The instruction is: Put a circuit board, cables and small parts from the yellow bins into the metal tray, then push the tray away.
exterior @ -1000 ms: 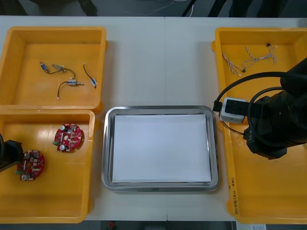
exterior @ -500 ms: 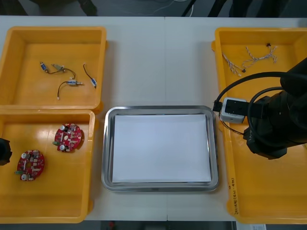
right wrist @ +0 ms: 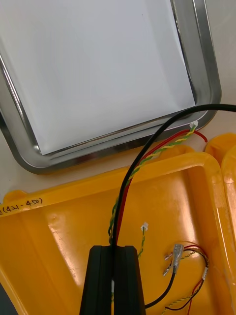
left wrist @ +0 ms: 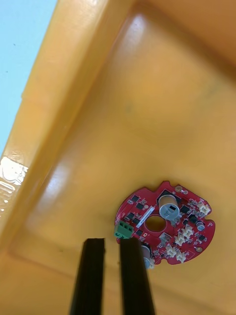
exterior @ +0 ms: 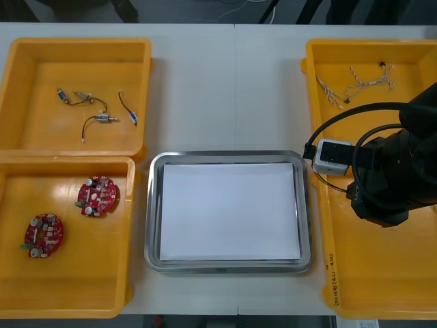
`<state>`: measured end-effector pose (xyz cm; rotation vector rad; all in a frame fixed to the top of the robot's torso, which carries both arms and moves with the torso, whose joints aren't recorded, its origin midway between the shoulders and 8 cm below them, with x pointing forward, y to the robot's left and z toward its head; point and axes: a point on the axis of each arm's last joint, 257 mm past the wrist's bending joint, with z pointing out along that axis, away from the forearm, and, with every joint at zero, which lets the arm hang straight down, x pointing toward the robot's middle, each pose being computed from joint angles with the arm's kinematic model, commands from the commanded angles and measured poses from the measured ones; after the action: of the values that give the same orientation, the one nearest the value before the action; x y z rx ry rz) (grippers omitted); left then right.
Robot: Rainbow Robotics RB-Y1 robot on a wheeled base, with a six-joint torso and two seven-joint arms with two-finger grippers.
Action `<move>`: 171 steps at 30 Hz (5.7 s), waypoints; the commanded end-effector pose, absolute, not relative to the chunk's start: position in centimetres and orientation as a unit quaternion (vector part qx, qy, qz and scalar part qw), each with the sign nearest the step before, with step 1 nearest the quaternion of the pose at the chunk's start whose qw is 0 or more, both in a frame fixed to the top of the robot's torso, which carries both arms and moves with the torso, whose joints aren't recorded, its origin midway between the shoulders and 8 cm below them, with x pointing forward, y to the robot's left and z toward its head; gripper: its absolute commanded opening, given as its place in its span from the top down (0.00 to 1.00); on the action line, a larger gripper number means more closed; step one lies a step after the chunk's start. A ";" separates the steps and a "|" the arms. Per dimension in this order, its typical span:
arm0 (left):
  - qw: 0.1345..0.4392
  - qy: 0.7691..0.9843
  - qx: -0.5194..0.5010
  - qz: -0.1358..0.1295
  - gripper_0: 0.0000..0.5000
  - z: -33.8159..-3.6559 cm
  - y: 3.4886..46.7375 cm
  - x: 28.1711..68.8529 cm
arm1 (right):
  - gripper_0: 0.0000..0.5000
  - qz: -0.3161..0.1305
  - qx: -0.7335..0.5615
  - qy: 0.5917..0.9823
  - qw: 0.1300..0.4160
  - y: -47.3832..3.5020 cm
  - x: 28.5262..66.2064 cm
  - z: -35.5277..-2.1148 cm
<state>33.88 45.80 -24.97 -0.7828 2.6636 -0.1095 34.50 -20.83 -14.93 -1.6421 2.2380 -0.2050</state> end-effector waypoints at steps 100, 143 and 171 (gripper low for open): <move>0.228 0.769 -0.593 -0.074 0.00 -29.1 46.6 31.2 | 1.00 -0.087 -0.583 0.787 0.182 -20.9 34.5 -14.1; 0.227 0.763 -0.601 -0.078 0.00 -32.2 42.2 32.9 | 1.00 -0.094 -0.582 0.788 0.177 -21.3 34.5 -14.1; 0.227 0.770 -0.593 -0.063 1.00 -32.8 42.2 32.5 | 1.00 -0.096 -0.581 0.789 0.177 -21.4 34.5 -14.1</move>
<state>31.70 43.11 -33.31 -1.5965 2.1759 -0.1309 34.26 -21.26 -15.10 -1.6513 2.2536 -0.2185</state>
